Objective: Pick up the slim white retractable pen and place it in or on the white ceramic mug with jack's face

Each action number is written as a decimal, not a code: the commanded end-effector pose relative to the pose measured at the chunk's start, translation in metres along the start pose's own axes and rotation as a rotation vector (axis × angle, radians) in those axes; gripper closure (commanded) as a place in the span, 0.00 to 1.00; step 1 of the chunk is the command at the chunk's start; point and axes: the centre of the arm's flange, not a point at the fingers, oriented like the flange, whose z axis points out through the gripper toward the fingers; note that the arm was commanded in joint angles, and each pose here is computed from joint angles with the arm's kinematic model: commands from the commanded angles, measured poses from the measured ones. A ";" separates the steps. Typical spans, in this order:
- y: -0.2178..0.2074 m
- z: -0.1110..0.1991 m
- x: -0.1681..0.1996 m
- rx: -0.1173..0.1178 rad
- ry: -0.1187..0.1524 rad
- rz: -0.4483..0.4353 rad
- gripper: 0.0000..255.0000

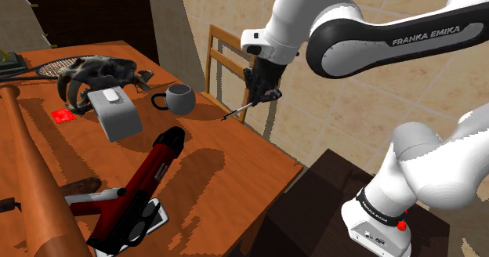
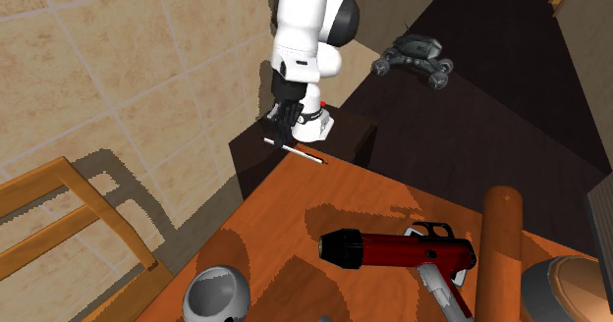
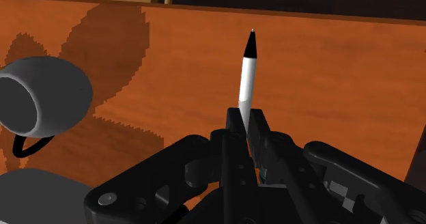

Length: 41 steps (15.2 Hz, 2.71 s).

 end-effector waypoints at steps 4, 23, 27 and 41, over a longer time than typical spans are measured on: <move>0.060 0.010 0.008 0.001 0.000 0.000 1.00; 0.304 0.063 0.039 0.001 0.000 0.000 1.00; 0.309 0.080 0.041 0.001 0.000 0.000 1.00; 0.290 0.149 0.045 0.001 0.000 0.000 1.00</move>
